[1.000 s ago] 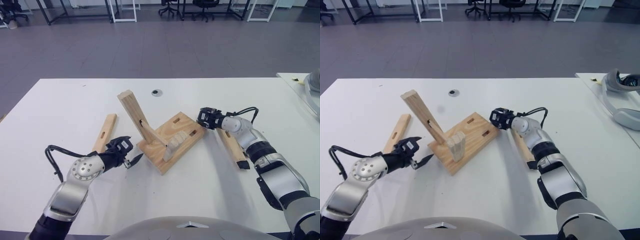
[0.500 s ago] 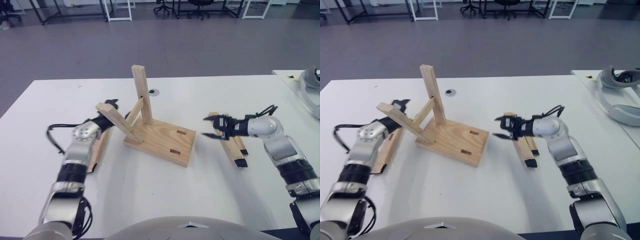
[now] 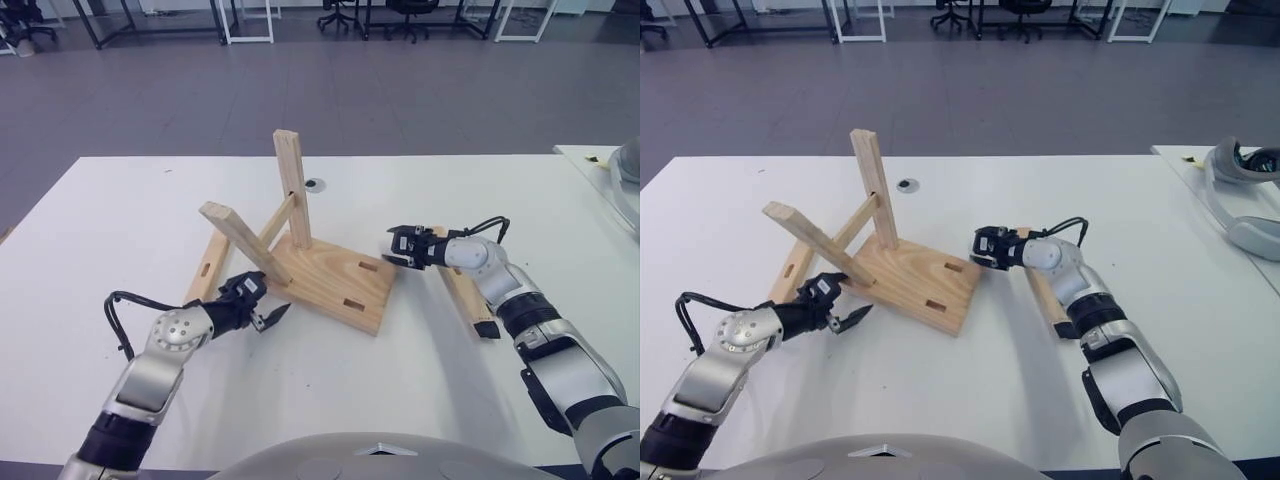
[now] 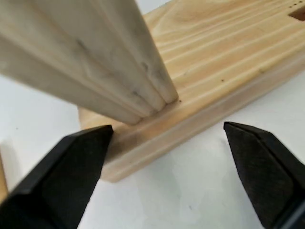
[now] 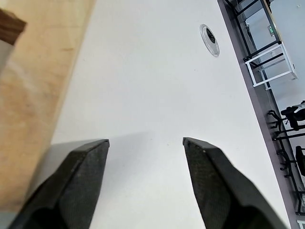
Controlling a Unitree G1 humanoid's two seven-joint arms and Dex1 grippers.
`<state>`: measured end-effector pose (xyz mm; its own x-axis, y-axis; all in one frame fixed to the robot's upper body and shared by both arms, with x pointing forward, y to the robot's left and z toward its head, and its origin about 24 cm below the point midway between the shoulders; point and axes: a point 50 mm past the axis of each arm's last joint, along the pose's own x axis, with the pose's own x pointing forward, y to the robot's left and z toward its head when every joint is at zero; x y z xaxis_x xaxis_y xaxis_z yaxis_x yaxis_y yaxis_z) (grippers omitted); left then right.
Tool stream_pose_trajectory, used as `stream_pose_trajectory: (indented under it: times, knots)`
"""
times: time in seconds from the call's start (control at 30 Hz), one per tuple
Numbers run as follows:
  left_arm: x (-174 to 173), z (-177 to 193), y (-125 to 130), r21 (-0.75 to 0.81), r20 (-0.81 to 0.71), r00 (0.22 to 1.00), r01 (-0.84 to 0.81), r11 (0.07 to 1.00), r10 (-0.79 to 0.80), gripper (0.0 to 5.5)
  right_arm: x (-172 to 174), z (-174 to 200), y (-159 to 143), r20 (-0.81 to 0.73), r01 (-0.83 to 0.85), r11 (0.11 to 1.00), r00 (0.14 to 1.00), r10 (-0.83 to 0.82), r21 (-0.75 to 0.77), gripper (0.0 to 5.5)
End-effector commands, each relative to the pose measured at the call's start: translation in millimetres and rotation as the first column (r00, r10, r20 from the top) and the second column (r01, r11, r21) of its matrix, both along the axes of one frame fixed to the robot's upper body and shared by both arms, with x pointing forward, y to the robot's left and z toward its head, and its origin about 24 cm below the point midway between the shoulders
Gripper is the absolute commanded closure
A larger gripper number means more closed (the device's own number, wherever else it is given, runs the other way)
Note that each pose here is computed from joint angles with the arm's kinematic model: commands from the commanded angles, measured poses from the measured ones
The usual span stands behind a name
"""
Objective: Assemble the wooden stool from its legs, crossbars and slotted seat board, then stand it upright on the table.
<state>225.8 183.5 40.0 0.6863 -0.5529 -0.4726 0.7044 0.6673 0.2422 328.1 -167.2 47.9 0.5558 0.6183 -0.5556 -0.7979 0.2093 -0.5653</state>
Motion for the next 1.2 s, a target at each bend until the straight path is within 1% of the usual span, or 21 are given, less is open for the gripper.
stream_pose_trajectory:
  times: [0.03, 0.17, 0.27, 0.37, 0.4, 0.43, 0.5, 0.53, 0.6, 0.67, 0.73, 0.83, 0.93, 1.03, 1.2]
  knots:
    - [27, -25, -3, 0.047, 0.002, 0.998, -0.064, 0.997, 0.064, 1.19, -22, 2, 1, -0.073, -0.116, 0.991, 0.99, 0.121, 0.068, 2.58]
    - [59, -22, -9, -0.008, 0.077, 0.993, -0.09, 0.996, 0.09, 1.19, -48, 2, 5, -0.142, -0.185, 0.978, 0.97, 0.198, 0.096, 2.58]
    - [71, -18, -6, -0.039, 0.109, 0.989, -0.098, 0.994, 0.102, 1.19, -53, 6, 6, -0.139, -0.172, 0.98, 0.973, 0.184, 0.094, 2.58]
    - [66, -13, -1, -0.059, 0.14, 0.985, -0.098, 0.993, 0.105, 1.19, -45, 10, 4, -0.08, -0.093, 0.992, 0.992, 0.101, 0.089, 2.58]
    - [61, -10, 6, -0.045, 0.16, 0.98, -0.11, 0.993, 0.116, 1.19, -37, 17, 0, -0.023, -0.028, 0.994, 0.999, 0.03, 0.109, 2.58]
    - [54, -3, 14, -0.027, 0.184, 0.974, -0.125, 0.992, 0.128, 1.19, -29, 27, -6, 0.024, 0.063, 0.983, 0.997, -0.068, 0.17, 2.58]
    - [41, 14, 25, -0.024, 0.238, 0.958, -0.159, 0.987, 0.16, 1.19, -16, 46, -27, 0.071, 0.254, 0.919, 0.955, -0.287, 0.301, 2.58]
    - [35, 26, 28, -0.072, 0.269, 0.942, -0.189, 0.979, 0.202, 1.19, -12, 51, -42, 0.067, 0.351, 0.872, 0.916, -0.394, 0.342, 2.58]
    - [25, 50, 29, -0.188, 0.315, 0.9, -0.253, 0.949, 0.303, 1.19, -13, 52, -75, -0.005, 0.538, 0.75, 0.814, -0.581, 0.385, 2.58]
    - [17, 65, 25, -0.298, 0.309, 0.862, -0.313, 0.902, 0.402, 1.19, -23, 44, -103, -0.138, 0.688, 0.609, 0.7, -0.701, 0.394, 2.58]
    - [10, 71, 19, -0.352, 0.282, 0.849, -0.342, 0.871, 0.447, 1.19, -37, 34, -114, -0.247, 0.755, 0.536, 0.64, -0.727, 0.377, 2.58]
    - [1, 77, 4, -0.364, 0.253, 0.857, -0.345, 0.865, 0.449, 1.19, -55, 23, -111, -0.366, 0.794, 0.499, 0.604, -0.708, 0.347, 2.58]
    - [-4, 84, -4, -0.35, 0.248, 0.868, -0.335, 0.875, 0.431, 1.19, -69, 9, -104, -0.422, 0.834, 0.478, 0.552, -0.719, 0.278, 2.58]
    - [-3, 89, -7, -0.337, 0.25, 0.872, -0.329, 0.882, 0.42, 1.19, -77, -3, -103, -0.43, 0.864, 0.457, 0.501, -0.751, 0.21, 2.58]
    - [-3, 90, -10, -0.327, 0.235, 0.881, -0.325, 0.887, 0.41, 1.19, -80, -6, -104, -0.438, 0.879, 0.441, 0.474, -0.763, 0.184, 2.58]
